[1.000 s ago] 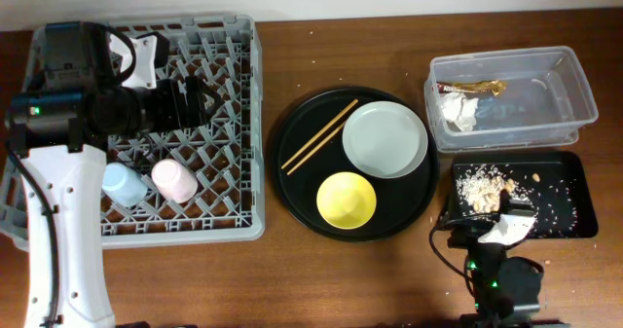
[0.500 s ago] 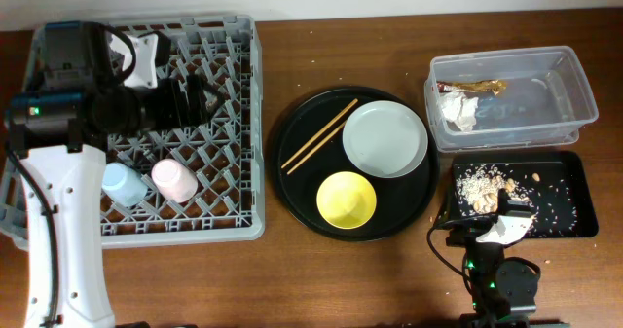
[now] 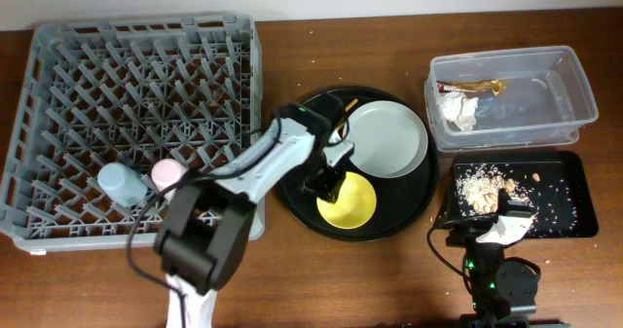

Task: Sort waste into correct bins and load items into the dishwasher rack
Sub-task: 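Grasp the yellow bowl with left gripper and place it in the rack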

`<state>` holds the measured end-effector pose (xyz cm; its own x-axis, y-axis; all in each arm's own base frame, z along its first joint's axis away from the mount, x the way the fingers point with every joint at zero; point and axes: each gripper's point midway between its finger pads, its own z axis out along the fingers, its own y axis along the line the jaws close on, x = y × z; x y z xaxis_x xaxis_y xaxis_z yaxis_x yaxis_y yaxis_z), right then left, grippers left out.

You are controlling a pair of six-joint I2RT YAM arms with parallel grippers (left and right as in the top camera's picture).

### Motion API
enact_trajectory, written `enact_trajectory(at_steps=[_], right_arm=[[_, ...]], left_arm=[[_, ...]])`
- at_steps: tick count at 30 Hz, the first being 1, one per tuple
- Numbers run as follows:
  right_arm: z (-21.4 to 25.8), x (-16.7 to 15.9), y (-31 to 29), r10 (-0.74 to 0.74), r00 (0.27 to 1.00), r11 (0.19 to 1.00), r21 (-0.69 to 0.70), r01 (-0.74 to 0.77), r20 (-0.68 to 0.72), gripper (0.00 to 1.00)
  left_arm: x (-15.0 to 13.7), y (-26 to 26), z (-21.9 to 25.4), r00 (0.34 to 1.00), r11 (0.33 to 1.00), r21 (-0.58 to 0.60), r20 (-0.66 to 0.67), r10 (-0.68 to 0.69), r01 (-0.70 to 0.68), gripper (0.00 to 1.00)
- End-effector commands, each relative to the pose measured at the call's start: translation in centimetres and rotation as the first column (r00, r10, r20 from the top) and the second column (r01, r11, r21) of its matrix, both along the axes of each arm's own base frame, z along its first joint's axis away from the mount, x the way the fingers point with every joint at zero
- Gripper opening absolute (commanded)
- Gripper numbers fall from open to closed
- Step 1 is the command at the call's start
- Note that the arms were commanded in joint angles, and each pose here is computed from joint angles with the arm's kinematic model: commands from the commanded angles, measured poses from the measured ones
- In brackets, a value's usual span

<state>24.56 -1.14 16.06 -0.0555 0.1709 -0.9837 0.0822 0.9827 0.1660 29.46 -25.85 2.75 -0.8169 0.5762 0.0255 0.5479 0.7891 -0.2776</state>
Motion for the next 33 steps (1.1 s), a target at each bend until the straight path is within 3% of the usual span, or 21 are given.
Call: enact_trajectory(at_steps=[1,2,5,7,8,9,10,11,14,17,19,24,31,33], right_arm=[[-0.3,0.0,-0.1,-0.005,1.000,1.000,0.001,0.005,-0.002,0.98],[-0.3,0.0,-0.1,-0.005,1.000,1.000,0.001,0.005,-0.002,0.98],[-0.3,0.0,-0.1,-0.005,1.000,1.000,0.000,0.005,-0.002,0.99],[-0.3,0.0,-0.1,-0.005,1.000,1.000,0.001,0.005,-0.002,0.98],[-0.3,0.0,-0.1,-0.005,1.000,1.000,0.001,0.005,-0.002,0.99],[-0.3,0.0,-0.1,-0.005,1.000,1.000,0.001,0.005,-0.002,0.98],[-0.3,0.0,-0.1,-0.005,1.000,1.000,0.001,0.005,-0.002,0.98],[-0.3,0.0,-0.1,-0.005,1.000,1.000,0.001,0.005,-0.002,0.98],[-0.3,0.0,-0.1,-0.005,1.000,1.000,0.001,0.005,-0.002,0.98],[-0.3,0.0,-0.1,-0.005,1.000,1.000,0.001,0.005,-0.002,0.98],[-0.3,0.0,-0.1,-0.005,1.000,1.000,0.001,0.005,-0.002,0.98],[-0.3,0.0,-0.1,-0.005,1.000,1.000,0.001,0.005,-0.002,0.99],[-0.3,0.0,-0.1,-0.005,1.000,1.000,0.001,0.005,-0.002,0.99],[-0.3,0.0,-0.1,-0.005,1.000,1.000,0.001,0.005,-0.002,0.98]], left_arm=[[-0.5,0.0,-2.1,0.998,0.999,0.009,-0.038,-0.041,0.042,0.18],[-0.3,-0.1,-1.9,0.999,1.000,0.007,-0.032,-0.028,0.028,0.00],[2.9,0.9,4.6,0.995,0.995,0.014,0.030,0.097,-0.097,0.00],[7.3,6.9,10.1,0.938,0.939,0.185,0.252,0.239,-0.289,0.00],[9.8,12.2,13.5,0.836,0.826,0.302,0.446,0.318,-0.476,0.00],[11.4,19.2,17.7,0.633,0.589,0.356,0.681,0.368,-0.726,0.00],[11.9,24.1,20.0,0.488,0.413,0.336,0.800,0.349,-0.847,0.00],[12.2,27.8,21.2,0.409,0.298,0.321,0.858,0.311,-0.899,0.00],[12.4,34.6,23.4,0.235,0.069,0.225,0.949,0.211,-0.972,0.00],[12.9,39.3,22.9,0.148,-0.045,0.161,0.966,0.213,-0.986,0.00],[13.7,41.4,20.1,0.160,-0.092,0.186,0.960,0.229,-0.978,0.00],[15.2,41.9,12.5,0.348,-0.113,0.370,0.921,0.177,-0.922,0.00],[15.3,38.3,11.2,0.446,-0.036,0.458,0.878,0.174,-0.888,0.01],[15.1,36.8,10.0,0.460,0.007,0.472,0.855,0.239,-0.881,0.34]])
